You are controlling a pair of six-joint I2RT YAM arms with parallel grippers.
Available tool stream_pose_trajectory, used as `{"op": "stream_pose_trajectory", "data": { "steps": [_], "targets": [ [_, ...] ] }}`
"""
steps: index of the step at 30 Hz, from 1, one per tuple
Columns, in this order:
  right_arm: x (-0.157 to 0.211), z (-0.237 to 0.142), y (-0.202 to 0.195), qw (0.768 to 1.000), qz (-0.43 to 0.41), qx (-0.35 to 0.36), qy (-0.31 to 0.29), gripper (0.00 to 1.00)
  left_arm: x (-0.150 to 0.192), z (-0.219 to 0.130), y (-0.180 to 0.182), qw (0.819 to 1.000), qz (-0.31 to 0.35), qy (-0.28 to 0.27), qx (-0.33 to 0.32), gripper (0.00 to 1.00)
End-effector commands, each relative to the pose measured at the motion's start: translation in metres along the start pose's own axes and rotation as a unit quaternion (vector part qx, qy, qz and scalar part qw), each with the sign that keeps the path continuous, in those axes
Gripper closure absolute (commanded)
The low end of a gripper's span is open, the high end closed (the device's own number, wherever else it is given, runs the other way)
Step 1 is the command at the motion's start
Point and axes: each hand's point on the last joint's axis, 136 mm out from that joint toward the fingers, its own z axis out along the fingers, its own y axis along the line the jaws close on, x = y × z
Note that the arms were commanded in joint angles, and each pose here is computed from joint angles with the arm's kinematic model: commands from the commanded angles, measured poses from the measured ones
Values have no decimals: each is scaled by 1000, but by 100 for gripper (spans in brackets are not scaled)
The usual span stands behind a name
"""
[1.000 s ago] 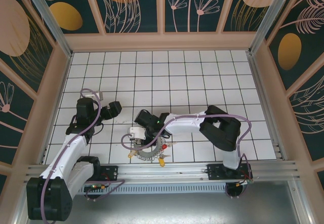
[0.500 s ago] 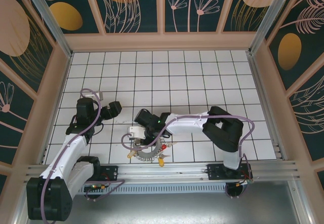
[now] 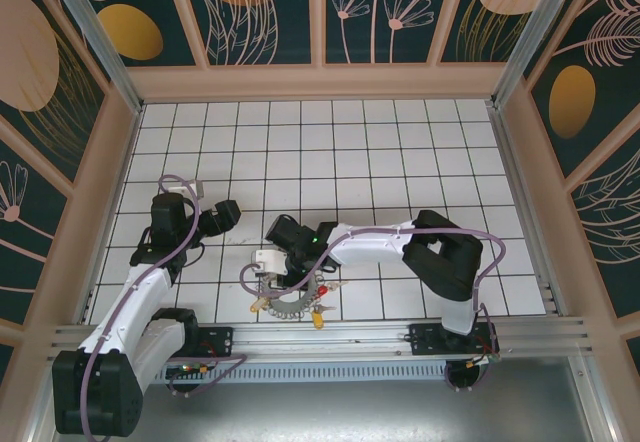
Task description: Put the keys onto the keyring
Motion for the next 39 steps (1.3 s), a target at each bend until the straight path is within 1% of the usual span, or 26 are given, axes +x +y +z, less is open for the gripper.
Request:
{"op": "stream_pose_trajectory", "data": {
  "steps": [1,5,8,14,19,22,24,29,33,35,39],
  "targets": [
    [0,-4,11,1000,-4,-21,1,100,-5,-2,-4,1000,3,-12,13,12],
    [-10,-19,9,1000,-7,-14,-7,100,-6,-2,-5,1000,3,-13,14,12],
    [-19,-35,1,1000,-9,6,-15,100,-6,-2,-4,1000,3,-13,13,12],
    [-34,-73,-19,996,-27,80,-18,100,-7,-3,-3,1000,2,-16,9,12],
    [-42,-115,-39,985,-54,163,-19,100,-7,-3,-3,1000,2,-18,7,12],
    [-43,-150,-56,969,-80,234,-9,100,-7,-3,-2,1000,1,-18,6,12],
    [-46,-180,-67,954,-96,283,-8,100,-7,-3,-2,1000,1,-18,5,12],
    [-55,-252,-88,920,-117,373,-19,100,-9,-3,0,1000,1,-22,-1,11],
    [-64,-297,-104,903,-107,413,-44,100,-9,-4,1,1000,1,-25,-5,11],
    [-68,-313,-110,897,-101,426,-57,100,-10,-5,2,1000,2,-27,-7,10],
    [-73,-331,-123,888,-92,445,-74,100,-10,-5,4,1000,3,-27,-14,10]
  ]
}}
